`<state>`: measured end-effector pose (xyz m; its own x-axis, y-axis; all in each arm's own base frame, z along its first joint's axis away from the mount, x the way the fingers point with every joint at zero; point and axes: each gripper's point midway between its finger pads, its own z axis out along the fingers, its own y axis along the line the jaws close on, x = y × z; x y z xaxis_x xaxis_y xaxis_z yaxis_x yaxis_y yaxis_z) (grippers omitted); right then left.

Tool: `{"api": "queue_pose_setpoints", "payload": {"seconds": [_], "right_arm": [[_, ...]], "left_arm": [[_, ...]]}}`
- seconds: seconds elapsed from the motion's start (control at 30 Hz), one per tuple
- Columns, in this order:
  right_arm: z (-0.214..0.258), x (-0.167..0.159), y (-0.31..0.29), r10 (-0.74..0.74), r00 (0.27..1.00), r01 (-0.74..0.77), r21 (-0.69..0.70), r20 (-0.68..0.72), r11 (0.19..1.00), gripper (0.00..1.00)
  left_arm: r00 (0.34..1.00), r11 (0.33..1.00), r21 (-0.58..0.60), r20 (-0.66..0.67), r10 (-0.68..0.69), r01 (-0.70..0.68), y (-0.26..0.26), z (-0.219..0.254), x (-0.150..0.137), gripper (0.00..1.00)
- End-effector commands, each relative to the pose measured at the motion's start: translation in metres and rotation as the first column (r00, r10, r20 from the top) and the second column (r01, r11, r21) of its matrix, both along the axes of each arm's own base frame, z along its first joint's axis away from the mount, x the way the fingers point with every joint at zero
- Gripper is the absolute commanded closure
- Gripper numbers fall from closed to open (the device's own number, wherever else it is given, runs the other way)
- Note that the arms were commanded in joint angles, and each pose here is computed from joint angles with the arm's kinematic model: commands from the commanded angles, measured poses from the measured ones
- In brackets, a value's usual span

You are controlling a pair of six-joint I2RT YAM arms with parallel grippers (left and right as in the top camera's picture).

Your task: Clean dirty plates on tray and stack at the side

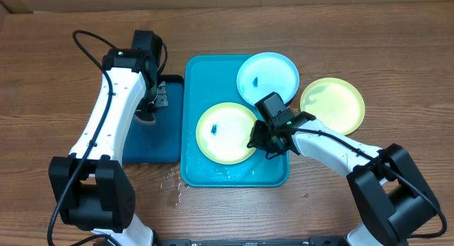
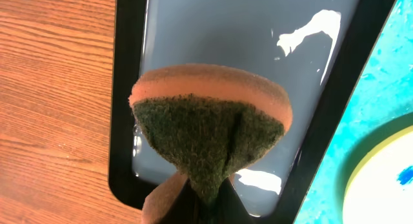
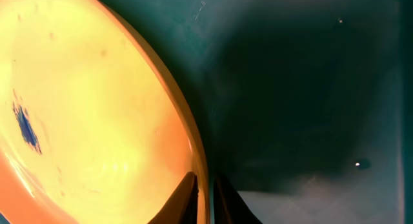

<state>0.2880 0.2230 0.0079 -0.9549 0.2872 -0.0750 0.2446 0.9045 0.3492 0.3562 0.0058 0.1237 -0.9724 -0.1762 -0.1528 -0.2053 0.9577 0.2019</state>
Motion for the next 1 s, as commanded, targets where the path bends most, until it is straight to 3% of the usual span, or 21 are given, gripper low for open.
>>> {"api": "queue_pose_setpoints", "payload": {"seconds": [0.0, 0.23, 0.43, 0.77, 0.8, 0.9, 0.97], "right_arm": [[0.002, 0.005, 0.005, 0.006, 1.000, -0.006, 0.007, 0.014, 1.000, 0.87], [0.000, 0.003, 0.005, -0.018, 1.000, 0.018, 0.013, 0.007, 1.000, 0.87], [0.000, 0.001, 0.008, -0.009, 1.000, 0.009, 0.014, 0.008, 1.000, 0.96], [0.001, 0.002, 0.012, 0.000, 1.000, 0.000, 0.021, 0.021, 1.000, 0.96], [0.001, 0.002, 0.012, 0.000, 1.000, -0.001, 0.022, 0.022, 1.000, 0.95], [0.001, 0.004, 0.012, -0.003, 1.000, 0.002, 0.021, 0.030, 1.000, 0.78], [0.001, 0.005, 0.011, -0.006, 0.999, 0.006, 0.012, 0.036, 1.000, 0.78]], "left_arm": [[1.000, 0.999, 0.037, 0.023, 0.015, -0.016, 0.005, 0.007, 0.005, 0.96], [1.000, 0.998, 0.052, 0.019, 0.016, -0.017, 0.007, 0.008, 0.004, 0.96], [1.000, 0.998, 0.054, 0.003, 0.016, -0.016, 0.008, 0.005, 0.000, 0.96], [1.000, 0.999, 0.040, -0.014, 0.014, -0.013, 0.005, -0.004, -0.003, 0.96], [1.000, 1.000, 0.027, -0.013, 0.003, -0.003, 0.003, -0.005, -0.002, 0.96], [0.999, 0.998, -0.034, -0.010, -0.049, 0.048, -0.008, -0.007, 0.001, 0.96], [0.999, 0.998, -0.045, -0.009, -0.052, 0.052, -0.010, -0.007, 0.002, 0.96]]}}
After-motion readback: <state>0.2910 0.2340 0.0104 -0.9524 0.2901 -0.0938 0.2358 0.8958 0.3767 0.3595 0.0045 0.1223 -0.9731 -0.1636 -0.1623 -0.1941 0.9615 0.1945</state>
